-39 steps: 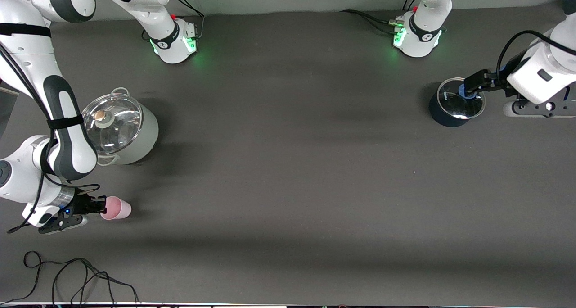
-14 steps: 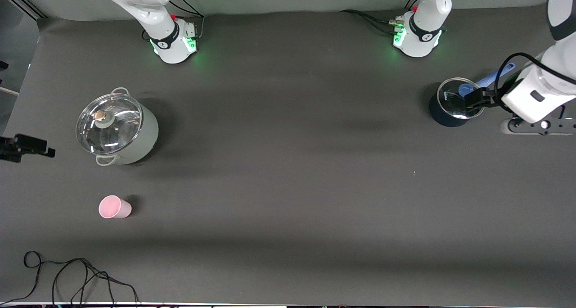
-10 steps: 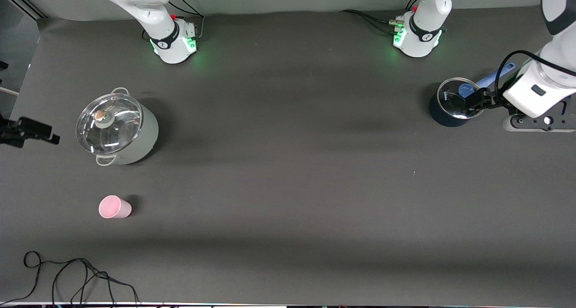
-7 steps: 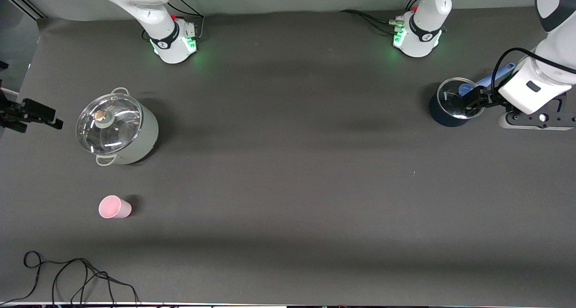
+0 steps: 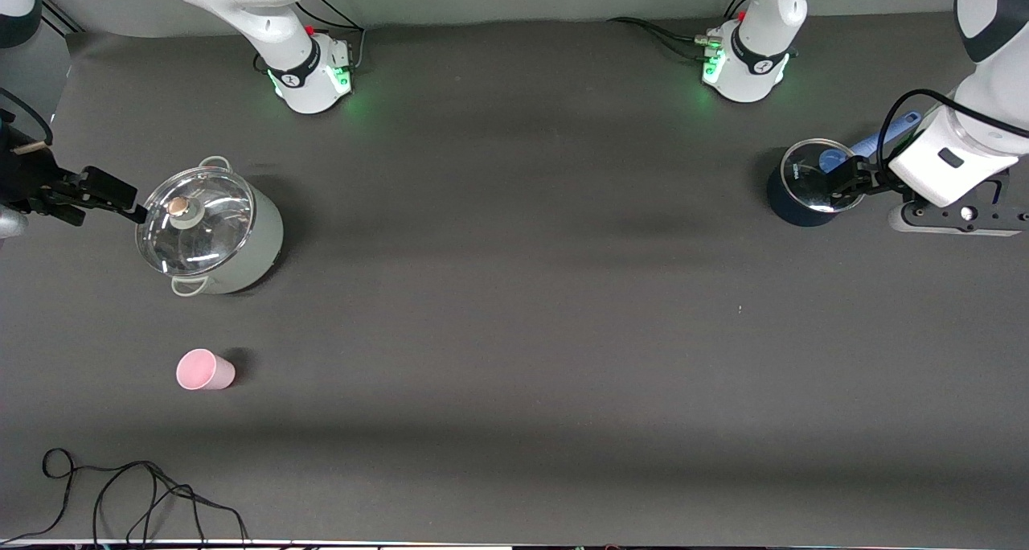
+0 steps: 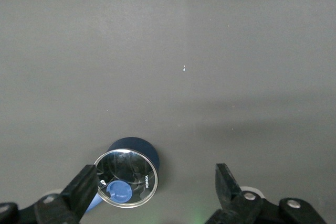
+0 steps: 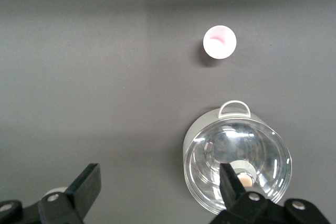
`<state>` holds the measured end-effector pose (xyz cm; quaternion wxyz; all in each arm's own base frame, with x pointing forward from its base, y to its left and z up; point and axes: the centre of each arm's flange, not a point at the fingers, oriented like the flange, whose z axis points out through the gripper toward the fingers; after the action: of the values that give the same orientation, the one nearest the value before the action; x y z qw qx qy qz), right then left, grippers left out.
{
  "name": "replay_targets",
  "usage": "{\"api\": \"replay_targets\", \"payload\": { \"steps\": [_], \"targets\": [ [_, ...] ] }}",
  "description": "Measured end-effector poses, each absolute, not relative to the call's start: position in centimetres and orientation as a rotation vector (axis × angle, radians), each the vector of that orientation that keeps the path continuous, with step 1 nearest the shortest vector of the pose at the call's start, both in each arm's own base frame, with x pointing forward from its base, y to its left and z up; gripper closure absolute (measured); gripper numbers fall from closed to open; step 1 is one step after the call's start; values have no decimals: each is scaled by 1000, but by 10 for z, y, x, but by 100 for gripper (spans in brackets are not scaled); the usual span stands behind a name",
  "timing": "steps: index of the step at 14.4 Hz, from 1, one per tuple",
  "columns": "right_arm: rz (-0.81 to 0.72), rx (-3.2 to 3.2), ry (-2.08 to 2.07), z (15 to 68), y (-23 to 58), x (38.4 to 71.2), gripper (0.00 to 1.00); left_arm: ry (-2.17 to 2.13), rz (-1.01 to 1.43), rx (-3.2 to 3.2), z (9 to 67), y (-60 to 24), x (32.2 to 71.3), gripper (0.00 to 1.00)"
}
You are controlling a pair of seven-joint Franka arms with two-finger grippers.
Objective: Transfer pink cup from left to right arm
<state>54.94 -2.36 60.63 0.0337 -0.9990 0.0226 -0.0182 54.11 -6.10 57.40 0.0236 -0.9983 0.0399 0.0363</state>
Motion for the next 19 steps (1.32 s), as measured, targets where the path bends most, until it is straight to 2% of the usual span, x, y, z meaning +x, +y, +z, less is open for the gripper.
{"api": "replay_targets", "payload": {
  "steps": [10, 15, 19],
  "targets": [
    [-91, -3111, 74, 610, -32, 552, 0, 146, 131, -3125, 563, -46, 541, 0],
    [-93, -3111, 72, 611, -31, 553, 0, 145, 84, -3122, 553, -46, 522, 0],
    [-97, -3111, 72, 612, -31, 553, 0, 147, 59, -3123, 561, -46, 522, 0]
  ]
}}
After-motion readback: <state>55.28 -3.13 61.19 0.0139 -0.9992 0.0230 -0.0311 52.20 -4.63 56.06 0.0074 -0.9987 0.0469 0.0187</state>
